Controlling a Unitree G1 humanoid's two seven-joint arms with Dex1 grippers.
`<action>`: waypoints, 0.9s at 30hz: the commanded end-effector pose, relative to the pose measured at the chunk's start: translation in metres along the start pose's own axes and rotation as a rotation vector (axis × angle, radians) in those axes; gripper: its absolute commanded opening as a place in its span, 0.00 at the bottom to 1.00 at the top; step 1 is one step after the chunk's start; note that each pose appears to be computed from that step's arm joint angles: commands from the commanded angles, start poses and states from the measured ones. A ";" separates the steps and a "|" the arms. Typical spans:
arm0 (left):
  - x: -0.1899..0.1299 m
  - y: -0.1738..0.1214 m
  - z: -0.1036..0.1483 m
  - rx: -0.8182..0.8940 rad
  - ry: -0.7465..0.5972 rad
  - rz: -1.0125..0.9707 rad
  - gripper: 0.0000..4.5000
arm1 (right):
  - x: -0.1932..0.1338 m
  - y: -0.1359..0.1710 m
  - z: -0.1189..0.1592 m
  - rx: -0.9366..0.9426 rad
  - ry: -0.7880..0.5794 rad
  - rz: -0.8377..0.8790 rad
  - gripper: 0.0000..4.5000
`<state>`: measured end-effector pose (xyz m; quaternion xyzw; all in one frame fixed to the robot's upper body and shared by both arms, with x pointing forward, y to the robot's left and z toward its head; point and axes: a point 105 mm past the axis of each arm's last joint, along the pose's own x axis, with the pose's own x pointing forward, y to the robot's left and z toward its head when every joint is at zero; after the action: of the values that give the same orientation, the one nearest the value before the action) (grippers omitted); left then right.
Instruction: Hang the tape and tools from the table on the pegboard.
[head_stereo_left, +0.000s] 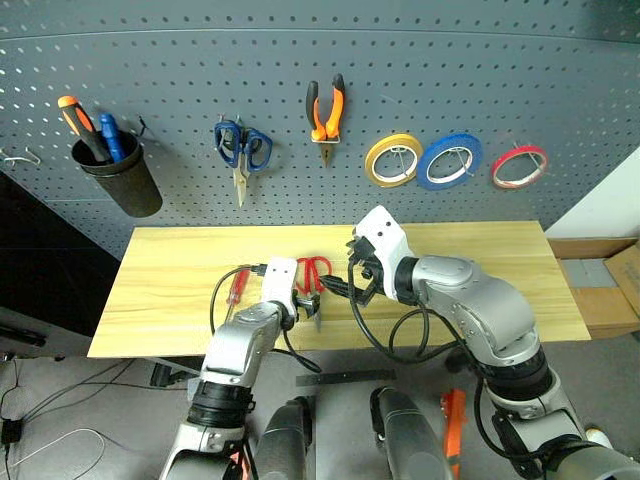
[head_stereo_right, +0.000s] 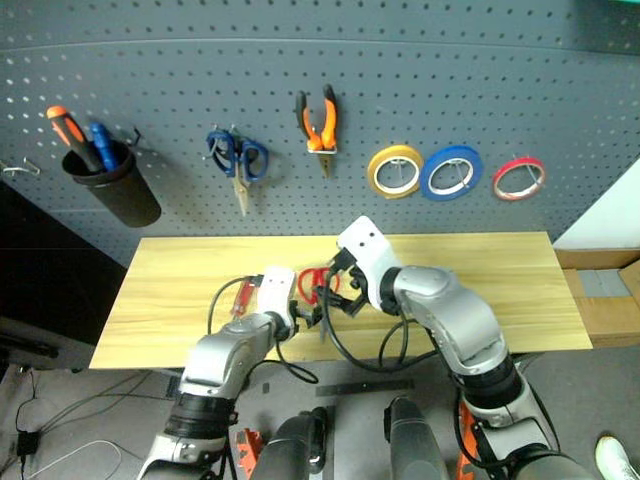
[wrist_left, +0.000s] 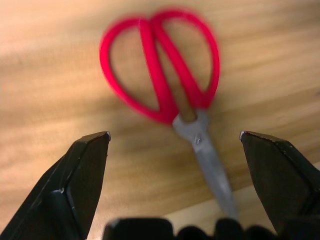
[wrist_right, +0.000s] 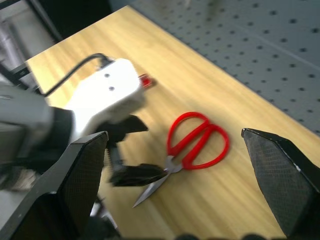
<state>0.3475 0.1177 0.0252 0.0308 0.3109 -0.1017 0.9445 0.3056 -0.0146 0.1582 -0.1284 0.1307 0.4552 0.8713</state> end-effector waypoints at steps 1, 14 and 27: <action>0.007 -0.002 0.003 -0.017 0.014 0.032 1.00 | -0.005 0.013 0.005 -0.012 -0.020 0.057 0.99; 0.025 -0.021 -0.001 -0.116 0.081 0.033 1.00 | -0.020 0.014 -0.010 -0.015 0.058 0.108 0.99; 0.020 -0.017 0.000 -0.159 0.023 0.022 0.09 | -0.037 -0.022 -0.017 -0.024 0.105 0.008 1.00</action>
<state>0.3619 0.0977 0.0126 -0.0357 0.3352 -0.0622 0.9394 0.3013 -0.0620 0.1444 -0.1628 0.1967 0.4441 0.8588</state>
